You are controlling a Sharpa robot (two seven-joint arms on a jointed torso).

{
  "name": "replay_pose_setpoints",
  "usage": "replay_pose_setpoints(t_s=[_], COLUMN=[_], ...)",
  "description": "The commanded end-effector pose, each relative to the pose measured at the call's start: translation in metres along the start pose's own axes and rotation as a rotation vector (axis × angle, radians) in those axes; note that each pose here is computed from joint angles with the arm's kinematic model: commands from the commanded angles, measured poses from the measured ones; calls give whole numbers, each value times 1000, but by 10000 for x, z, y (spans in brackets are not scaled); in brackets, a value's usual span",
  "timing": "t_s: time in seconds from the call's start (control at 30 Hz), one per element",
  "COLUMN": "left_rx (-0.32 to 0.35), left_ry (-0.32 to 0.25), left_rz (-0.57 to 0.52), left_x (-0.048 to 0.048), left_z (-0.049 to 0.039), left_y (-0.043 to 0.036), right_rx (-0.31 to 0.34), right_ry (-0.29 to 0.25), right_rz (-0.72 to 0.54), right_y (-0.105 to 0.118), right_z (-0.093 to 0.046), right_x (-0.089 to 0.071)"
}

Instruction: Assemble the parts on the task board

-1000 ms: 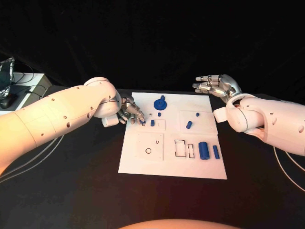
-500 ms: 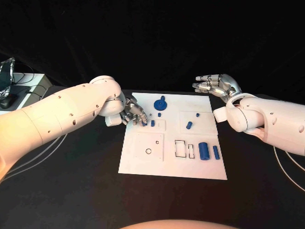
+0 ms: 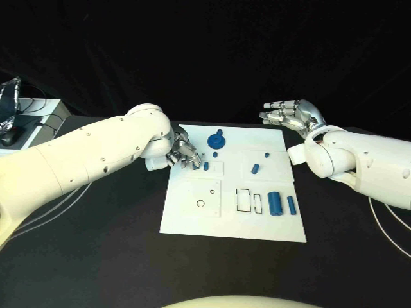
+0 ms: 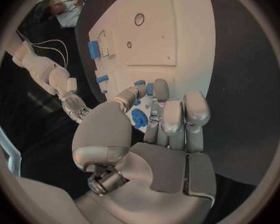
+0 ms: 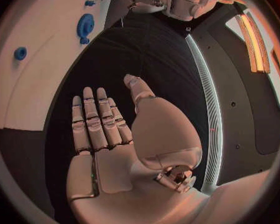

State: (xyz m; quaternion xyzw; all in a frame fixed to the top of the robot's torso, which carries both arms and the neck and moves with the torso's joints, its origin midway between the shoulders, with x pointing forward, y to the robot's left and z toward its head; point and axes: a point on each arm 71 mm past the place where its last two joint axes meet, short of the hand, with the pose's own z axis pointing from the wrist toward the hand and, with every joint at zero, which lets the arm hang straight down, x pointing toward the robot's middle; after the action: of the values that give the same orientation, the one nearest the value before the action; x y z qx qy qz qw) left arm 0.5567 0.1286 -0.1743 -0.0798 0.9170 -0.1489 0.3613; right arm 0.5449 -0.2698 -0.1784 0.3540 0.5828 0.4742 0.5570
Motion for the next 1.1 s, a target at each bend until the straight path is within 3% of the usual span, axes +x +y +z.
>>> replay_pose_setpoints(t_s=[0.03, 0.77, 1.1], left_rx=[-13, -41, -40], left_ry=[-38, 52, 56], left_rz=[53, 92, 91], left_x=[-30, -1, -6], left_z=[-5, 29, 28], left_y=[-17, 24, 28], right_rx=[-13, -14, -14], right_ry=[12, 13, 12], right_rz=[-4, -4, -4], right_y=[14, 17, 16], right_z=[2, 3, 4], right_x=[13, 19, 18])
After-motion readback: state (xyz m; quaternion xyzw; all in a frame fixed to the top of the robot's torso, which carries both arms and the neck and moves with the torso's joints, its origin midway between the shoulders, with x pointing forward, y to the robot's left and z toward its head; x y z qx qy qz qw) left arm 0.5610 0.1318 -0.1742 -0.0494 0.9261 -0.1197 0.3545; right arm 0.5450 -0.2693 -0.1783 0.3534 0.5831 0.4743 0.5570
